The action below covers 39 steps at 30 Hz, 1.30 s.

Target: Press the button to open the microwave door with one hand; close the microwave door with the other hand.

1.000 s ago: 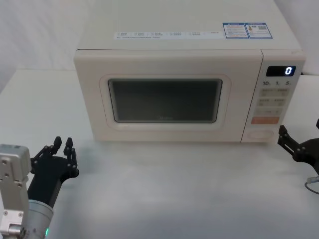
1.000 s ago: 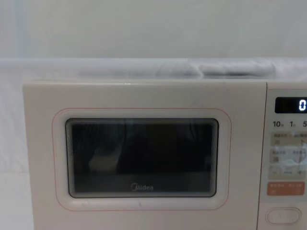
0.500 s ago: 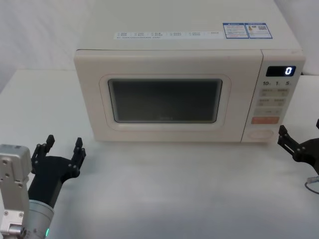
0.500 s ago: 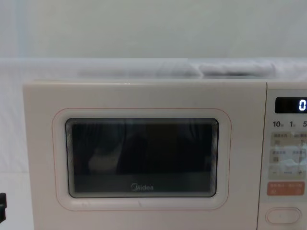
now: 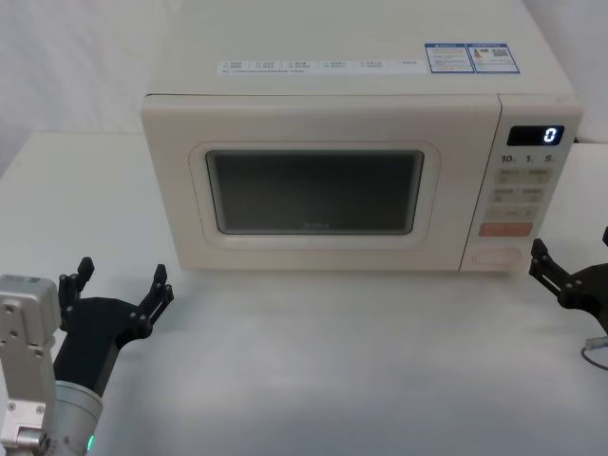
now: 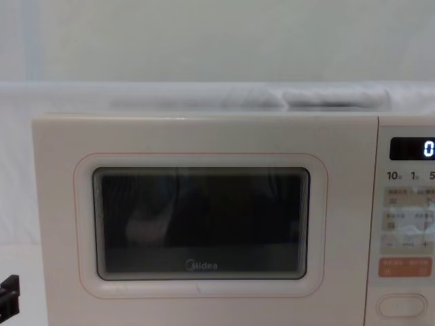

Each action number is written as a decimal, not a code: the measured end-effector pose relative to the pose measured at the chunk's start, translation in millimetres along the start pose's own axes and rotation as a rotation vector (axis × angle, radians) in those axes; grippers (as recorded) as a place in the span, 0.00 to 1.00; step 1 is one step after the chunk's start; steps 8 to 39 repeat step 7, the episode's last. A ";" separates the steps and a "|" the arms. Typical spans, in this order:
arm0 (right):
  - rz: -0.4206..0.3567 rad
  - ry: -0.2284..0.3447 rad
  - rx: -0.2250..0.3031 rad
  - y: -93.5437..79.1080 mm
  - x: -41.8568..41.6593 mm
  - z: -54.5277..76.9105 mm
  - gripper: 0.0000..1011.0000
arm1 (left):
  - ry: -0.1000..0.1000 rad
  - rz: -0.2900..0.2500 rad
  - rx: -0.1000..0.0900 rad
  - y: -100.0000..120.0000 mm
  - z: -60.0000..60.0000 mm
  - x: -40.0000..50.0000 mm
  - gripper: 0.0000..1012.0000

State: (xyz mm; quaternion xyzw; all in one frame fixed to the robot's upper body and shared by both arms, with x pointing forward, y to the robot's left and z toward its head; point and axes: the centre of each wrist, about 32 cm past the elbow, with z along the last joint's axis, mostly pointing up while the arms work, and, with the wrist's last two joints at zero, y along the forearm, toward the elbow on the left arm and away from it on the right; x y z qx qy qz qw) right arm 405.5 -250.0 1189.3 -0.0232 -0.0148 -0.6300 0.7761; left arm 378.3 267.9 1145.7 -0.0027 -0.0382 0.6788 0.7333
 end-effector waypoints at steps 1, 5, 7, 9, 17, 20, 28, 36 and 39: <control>0.000 0.000 0.000 0.0 0.0 0.0 0.99 | 0.000 0.000 0.000 0.0 0.0 0.0 0.99; 0.000 0.000 0.000 0.0 0.0 0.0 0.99 | 0.000 0.000 0.000 0.0 0.0 0.0 0.99; 0.000 0.000 0.000 0.0 0.0 0.0 0.99 | 0.000 0.000 0.000 0.0 0.0 0.0 0.99; 0.000 0.000 0.000 0.0 0.0 0.0 0.99 | 0.000 0.000 0.000 0.0 0.0 0.0 0.99; 0.000 0.000 0.000 0.0 0.0 0.0 0.99 | 0.000 0.000 0.000 0.0 0.0 0.0 0.99; 0.000 0.000 0.000 0.0 0.0 0.0 0.99 | 0.000 0.000 0.000 0.0 0.0 0.0 0.99; 0.000 0.000 0.000 0.0 0.0 0.0 0.99 | 0.000 0.000 0.000 0.0 0.0 0.0 0.99; 0.000 0.000 0.000 0.0 0.0 0.0 0.99 | 0.000 0.000 0.000 0.0 0.0 0.0 0.99; 0.000 0.000 0.000 0.0 0.0 0.0 0.99 | 0.000 0.000 0.000 0.0 0.0 0.0 0.99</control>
